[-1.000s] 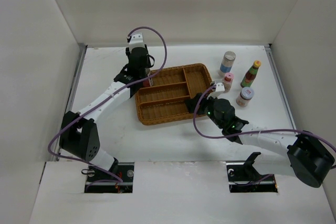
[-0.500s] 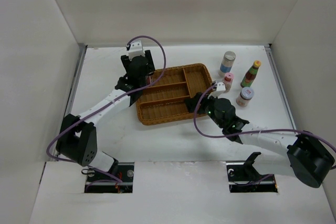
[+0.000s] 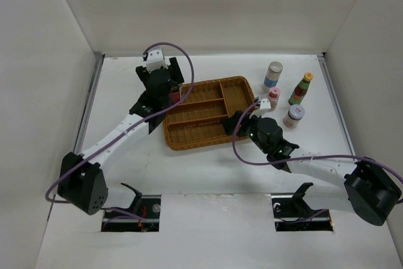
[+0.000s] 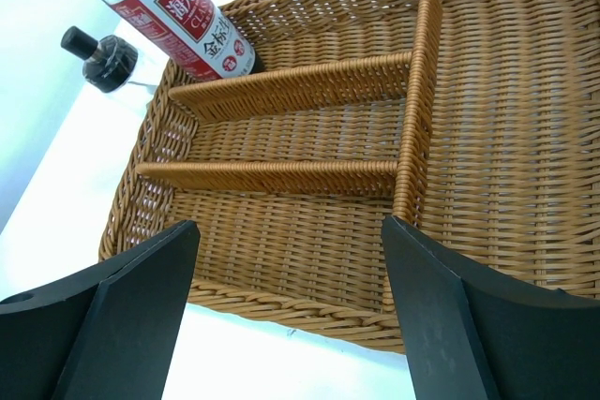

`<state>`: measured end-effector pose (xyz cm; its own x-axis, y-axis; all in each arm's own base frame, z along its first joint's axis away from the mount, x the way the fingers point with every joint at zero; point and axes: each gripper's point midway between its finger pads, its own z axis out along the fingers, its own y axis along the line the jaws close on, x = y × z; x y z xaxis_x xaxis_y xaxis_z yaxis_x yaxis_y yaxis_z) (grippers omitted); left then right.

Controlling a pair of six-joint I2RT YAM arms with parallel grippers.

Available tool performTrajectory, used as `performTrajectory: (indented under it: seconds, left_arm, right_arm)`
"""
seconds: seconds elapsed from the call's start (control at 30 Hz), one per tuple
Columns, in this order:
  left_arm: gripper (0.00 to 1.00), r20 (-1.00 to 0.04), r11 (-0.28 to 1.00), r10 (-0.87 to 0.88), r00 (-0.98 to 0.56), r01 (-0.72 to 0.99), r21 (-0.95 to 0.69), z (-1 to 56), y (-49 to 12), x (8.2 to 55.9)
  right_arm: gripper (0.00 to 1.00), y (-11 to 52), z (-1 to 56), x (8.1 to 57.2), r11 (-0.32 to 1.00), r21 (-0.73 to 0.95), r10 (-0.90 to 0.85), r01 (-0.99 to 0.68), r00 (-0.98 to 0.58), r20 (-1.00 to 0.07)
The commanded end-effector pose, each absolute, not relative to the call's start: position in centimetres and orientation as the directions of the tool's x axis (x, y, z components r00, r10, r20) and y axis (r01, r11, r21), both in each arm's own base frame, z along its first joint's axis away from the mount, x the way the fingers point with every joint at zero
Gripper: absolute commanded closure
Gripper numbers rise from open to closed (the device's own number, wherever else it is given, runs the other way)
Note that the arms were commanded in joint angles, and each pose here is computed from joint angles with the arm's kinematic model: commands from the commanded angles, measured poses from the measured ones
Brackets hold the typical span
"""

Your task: Organize the condiment bottles

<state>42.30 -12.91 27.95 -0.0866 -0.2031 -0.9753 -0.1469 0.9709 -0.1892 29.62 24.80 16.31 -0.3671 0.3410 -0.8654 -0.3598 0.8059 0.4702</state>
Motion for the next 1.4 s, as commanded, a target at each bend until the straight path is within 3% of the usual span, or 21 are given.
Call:
performTrajectory:
  seconds: [0.0, 0.2, 0.4, 0.5, 0.6, 0.67, 0.73, 1.0, 1.1, 1.27, 1.37]
  left_arm:
    - [0.20, -0.967, 0.953, -0.255, 0.009, -0.169, -0.253, 31.0, -10.9, 39.8]
    - [0.29, -0.935, 0.910, -0.352, -0.042, -0.249, -0.332, 25.5, -8.0, 36.0]
    - [0.22, -0.928, 0.899, -0.321, -0.187, -0.368, -0.237, 18.4, -6.0, 37.0]
    - [0.21, -0.931, 0.888, -0.309, -0.196, -0.409, -0.209, 17.0, -5.1, 38.2]
    - [0.21, -0.932, 0.874, -0.308, -0.192, -0.443, -0.197, 16.1, -4.2, 39.4]
    - [0.21, -0.931, 0.868, -0.308, -0.198, -0.459, -0.189, 15.5, -3.6, 39.9]
    - [0.21, -0.930, 0.865, -0.308, -0.200, -0.466, -0.186, 15.1, -3.3, 40.5]
    - [0.22, -0.928, 0.866, -0.304, -0.215, -0.468, -0.175, 14.5, -2.7, 42.6]
    - [0.34, -0.927, 0.865, -0.307, -0.216, -0.470, -0.177, 14.1, -2.5, 43.0]
    - [0.63, -0.931, 0.850, -0.313, -0.186, -0.491, -0.188, 14.5, -1.3, 42.4]
    - [0.72, -0.939, 0.842, -0.312, -0.147, -0.501, -0.202, 15.5, -0.8, 41.3]
  right_arm:
    - [0.14, 24.9, 18.0, 29.8, 0.780, 0.493, 0.384, -0.386, -0.326, -0.864]
    - [0.14, 24.4, 18.4, 29.8, 0.780, 0.497, 0.396, -0.380, -0.314, -0.863]
    - [0.19, 24.3, 18.3, 29.7, 0.779, 0.497, 0.395, -0.382, -0.315, -0.863]
    - [0.34, 24.3, 19.1, 29.3, 0.766, 0.497, 0.405, -0.407, -0.295, -0.866]
    - [0.57, 23.9, 19.9, 29.0, 0.759, 0.498, 0.421, -0.419, -0.266, -0.867]
    - [0.61, 23.5, 20.4, 28.7, 0.756, 0.501, 0.434, -0.420, -0.251, -0.865]
    - [0.59, 23.0, 21.3, 28.4, 0.749, 0.508, 0.456, -0.426, -0.225, -0.861]
    - [0.30, 22.3, 22.1, 28.2, 0.745, 0.511, 0.480, -0.429, -0.187, -0.857]
    - [0.28, 22.1, 22.6, 28.0, 0.740, 0.512, 0.489, -0.436, -0.174, -0.855]
    - [0.23, 21.6, 24.1, 27.4, 0.726, 0.518, 0.514, -0.453, -0.142, -0.846]
    - [0.19, 21.5, 24.9, 26.8, 0.714, 0.518, 0.525, -0.472, -0.128, -0.841]
